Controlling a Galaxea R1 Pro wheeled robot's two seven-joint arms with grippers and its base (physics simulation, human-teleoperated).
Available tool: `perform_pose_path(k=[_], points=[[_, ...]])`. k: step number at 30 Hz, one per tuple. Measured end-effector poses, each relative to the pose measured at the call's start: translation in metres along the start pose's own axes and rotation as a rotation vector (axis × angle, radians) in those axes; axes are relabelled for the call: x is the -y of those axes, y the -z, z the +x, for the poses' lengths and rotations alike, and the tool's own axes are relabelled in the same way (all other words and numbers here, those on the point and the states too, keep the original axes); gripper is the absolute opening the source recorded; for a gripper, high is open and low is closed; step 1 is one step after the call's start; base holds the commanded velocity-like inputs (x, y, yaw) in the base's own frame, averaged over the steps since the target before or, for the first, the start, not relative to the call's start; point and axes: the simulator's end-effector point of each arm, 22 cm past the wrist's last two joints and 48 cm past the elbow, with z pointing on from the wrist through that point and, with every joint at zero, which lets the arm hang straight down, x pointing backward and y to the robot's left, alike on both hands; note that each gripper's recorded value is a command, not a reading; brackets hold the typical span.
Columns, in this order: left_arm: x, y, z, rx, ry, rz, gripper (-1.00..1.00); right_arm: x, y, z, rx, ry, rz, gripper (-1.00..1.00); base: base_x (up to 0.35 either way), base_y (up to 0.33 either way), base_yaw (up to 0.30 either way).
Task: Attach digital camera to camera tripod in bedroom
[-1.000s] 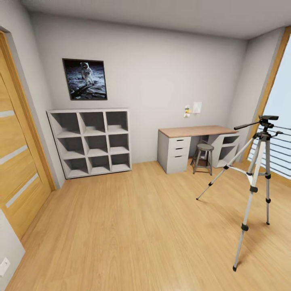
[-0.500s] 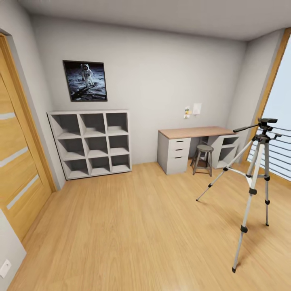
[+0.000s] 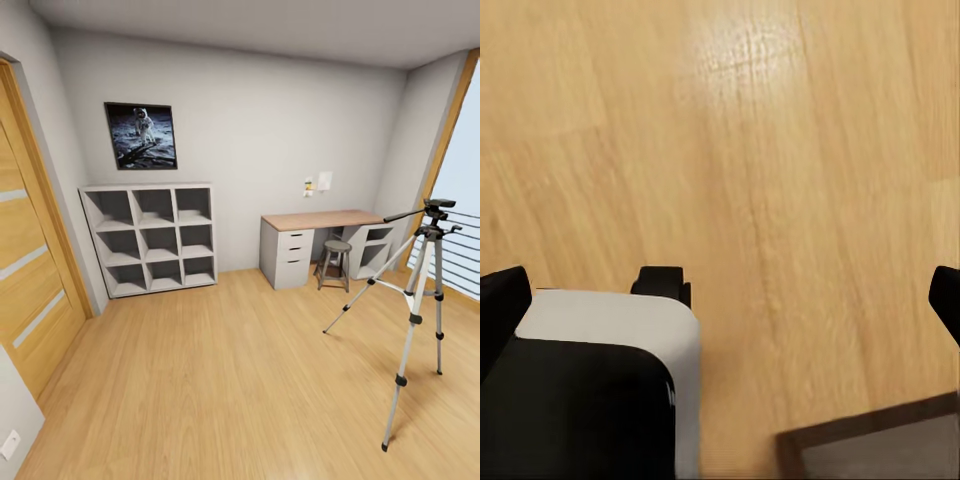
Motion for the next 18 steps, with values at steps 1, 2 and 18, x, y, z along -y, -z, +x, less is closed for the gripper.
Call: perform_pose_path(k=[1, 2, 18], points=[[0.000, 0.001, 0.000, 0.000, 0.000, 0.000, -1.00, 0.000, 0.002, 0.003, -0.004, 0.001, -0.001, 1.00, 0.000, 0.000, 0.000], [0.000, 0.003, 0.000, 0.000, 0.000, 0.000, -1.00, -0.001, 0.003, 0.005, -0.008, 0.001, -0.001, 1.00, 0.000, 0.000, 0.000], [-0.001, 0.024, -0.003, -0.001, 0.000, 0.000, -1.00, 0.000, 0.025, 0.010, -0.013, 0.004, 0.003, 1.00, 0.000, 0.000, 0.000]])
